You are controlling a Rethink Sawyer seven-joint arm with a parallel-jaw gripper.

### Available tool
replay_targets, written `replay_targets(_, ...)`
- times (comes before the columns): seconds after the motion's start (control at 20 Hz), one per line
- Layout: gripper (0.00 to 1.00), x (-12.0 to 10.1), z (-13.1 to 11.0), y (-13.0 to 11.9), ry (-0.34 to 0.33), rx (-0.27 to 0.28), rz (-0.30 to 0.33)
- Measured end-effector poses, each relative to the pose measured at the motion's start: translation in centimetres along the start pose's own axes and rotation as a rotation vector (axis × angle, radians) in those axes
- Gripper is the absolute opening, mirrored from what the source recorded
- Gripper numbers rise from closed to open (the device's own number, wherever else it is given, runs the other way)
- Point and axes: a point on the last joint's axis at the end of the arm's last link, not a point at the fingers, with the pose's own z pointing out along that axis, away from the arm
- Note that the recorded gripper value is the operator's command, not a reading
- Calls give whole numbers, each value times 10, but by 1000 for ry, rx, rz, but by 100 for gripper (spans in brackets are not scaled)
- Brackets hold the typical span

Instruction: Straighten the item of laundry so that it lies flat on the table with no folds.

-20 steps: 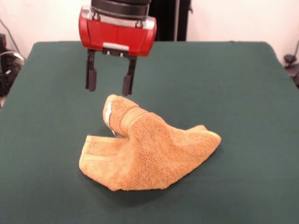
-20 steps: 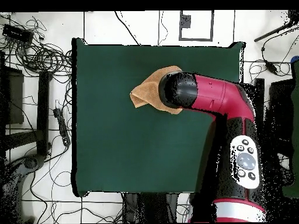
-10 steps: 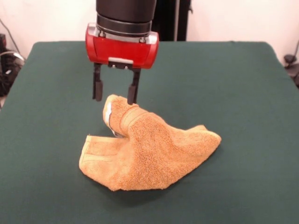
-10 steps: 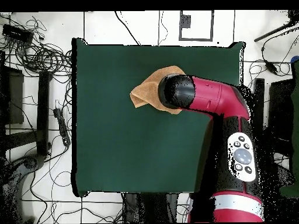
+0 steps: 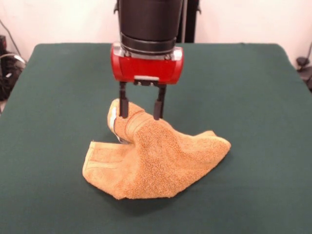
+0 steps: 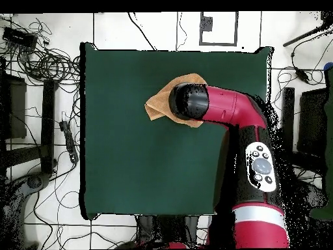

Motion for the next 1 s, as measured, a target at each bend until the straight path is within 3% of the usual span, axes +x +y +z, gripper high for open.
replay_targets(0.25,100,2,10,12,4,-32,-3)
replay_targets(1.0,100,17,56,23,-20,-43,-7)
